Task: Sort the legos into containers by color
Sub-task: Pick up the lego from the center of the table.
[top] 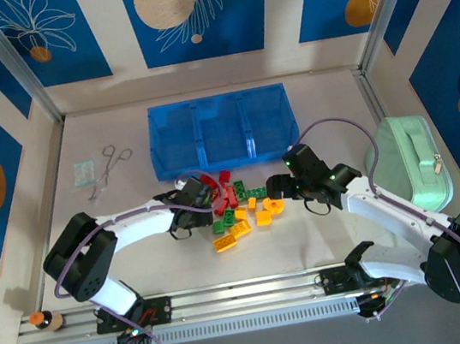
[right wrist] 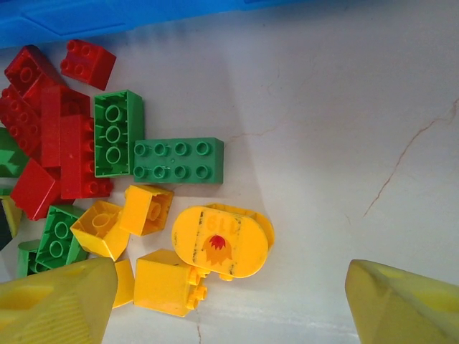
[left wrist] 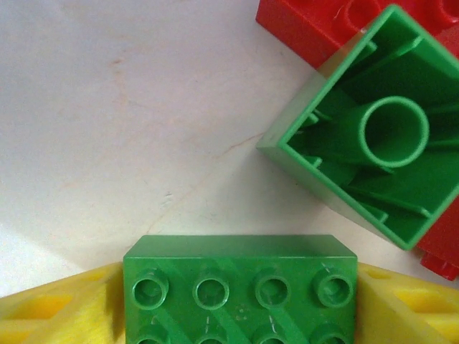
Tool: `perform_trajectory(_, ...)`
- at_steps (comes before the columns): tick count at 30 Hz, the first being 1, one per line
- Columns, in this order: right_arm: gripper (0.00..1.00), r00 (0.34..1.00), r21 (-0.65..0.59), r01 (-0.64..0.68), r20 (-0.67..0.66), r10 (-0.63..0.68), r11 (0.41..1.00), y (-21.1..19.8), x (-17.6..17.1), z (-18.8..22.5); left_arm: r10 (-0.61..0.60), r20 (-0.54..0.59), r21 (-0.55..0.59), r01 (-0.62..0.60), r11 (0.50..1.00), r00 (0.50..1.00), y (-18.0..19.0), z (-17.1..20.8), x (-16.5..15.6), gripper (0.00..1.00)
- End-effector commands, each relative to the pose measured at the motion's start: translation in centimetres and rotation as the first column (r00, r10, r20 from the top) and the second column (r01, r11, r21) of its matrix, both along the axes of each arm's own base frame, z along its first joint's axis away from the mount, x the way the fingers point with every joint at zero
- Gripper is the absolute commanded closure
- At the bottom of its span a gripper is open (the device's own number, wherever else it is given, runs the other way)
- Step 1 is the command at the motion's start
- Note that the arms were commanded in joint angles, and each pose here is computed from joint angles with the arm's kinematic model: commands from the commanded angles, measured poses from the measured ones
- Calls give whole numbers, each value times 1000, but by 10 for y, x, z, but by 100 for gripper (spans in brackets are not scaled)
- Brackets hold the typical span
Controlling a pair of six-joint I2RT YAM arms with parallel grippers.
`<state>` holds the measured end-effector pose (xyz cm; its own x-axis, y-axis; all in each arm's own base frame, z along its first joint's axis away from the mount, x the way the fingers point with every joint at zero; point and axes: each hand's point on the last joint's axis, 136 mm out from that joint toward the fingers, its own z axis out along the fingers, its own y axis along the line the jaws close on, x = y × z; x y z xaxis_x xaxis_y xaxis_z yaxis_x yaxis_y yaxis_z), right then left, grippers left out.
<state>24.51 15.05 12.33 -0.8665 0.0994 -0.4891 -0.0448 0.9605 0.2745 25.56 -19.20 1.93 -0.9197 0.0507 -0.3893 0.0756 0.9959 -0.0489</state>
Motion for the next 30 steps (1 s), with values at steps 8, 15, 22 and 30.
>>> perform_trajectory(8,16,1000,19,12,-7,-12,1000,0,-7,-2,-32,-33,27,33,999,999,4,-8,-10,37)
perform_trajectory(15,16,1000,19,7,-7,-7,1000,1,-7,-2,-41,18,7,41,999,999,4,16,-7,40)
perform_trajectory(22,16,1000,12,1,-22,0,1000,2,-9,-6,-63,99,3,63,998,993,0,59,7,43)
perform_trajectory(30,16,999,8,-8,-31,8,1000,4,-15,-10,-88,181,-10,91,996,980,-10,99,29,45)
